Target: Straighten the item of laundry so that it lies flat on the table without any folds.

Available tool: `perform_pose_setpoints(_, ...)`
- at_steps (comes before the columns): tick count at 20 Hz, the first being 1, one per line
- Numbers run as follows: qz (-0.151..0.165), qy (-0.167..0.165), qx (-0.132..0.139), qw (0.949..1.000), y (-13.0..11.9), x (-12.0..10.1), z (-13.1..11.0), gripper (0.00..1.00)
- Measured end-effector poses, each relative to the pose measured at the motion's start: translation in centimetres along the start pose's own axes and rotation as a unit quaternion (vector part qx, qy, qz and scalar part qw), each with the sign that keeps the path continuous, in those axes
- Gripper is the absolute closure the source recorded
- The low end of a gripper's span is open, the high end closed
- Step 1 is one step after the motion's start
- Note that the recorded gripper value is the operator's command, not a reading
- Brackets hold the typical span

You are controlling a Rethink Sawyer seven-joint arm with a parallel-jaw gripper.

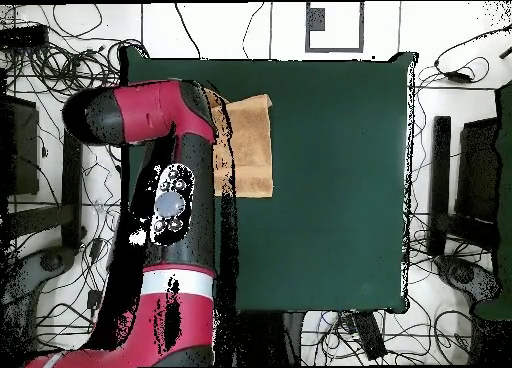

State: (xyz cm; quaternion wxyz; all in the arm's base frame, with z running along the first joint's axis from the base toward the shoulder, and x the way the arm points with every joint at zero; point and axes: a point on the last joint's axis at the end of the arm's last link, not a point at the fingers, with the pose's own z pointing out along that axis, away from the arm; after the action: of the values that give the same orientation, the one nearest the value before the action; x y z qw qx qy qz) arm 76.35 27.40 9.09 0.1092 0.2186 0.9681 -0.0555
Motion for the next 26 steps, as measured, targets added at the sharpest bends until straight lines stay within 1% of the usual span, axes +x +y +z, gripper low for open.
perform_pose_setpoints(3, 0.0, -0.007, -0.004, 1.0, 0.0, -0.1, 0.1, 0.0)
perform_pose_setpoints(7, 0.002, -0.008, -0.005, 1.0, -0.4, -0.2, 0.0, 0.0)
perform_pose_setpoints(10, 0.009, -0.005, -0.003, 0.9999, -1.2, -0.6, -0.2, 0.0)
perform_pose_setpoints(14, 0.023, 0.002, -0.008, 0.9997, -2.4, -1.6, -0.7, 0.0)
perform_pose_setpoints(15, 0.029, 0.003, -0.011, 0.9995, -2.8, -2.2, -0.9, 0.0)
perform_pose_setpoints(17, 0.054, 0.002, -0.023, 0.9983, -4.7, -4.9, -1.6, 0.0)
perform_pose_setpoints(21, 0.091, 0.001, -0.034, 0.9953, -8.2, -9.1, -2.5, 0.0)
perform_pose_setpoints(23, 0.118, 0.002, -0.038, 0.9923, -11.3, -12.1, -3.1, 0.0)
perform_pose_setpoints(24, 0.125, 0.002, -0.04, 0.9914, -12.1, -12.8, -3.3, 0.0)
perform_pose_setpoints(25, 0.139, 0.004, -0.04, 0.9895, -14.0, -14.3, -3.5, 0.0)
perform_pose_setpoints(26, 0.144, 0.005, -0.04, 0.9888, -14.9, -14.9, -3.6, 0.0)
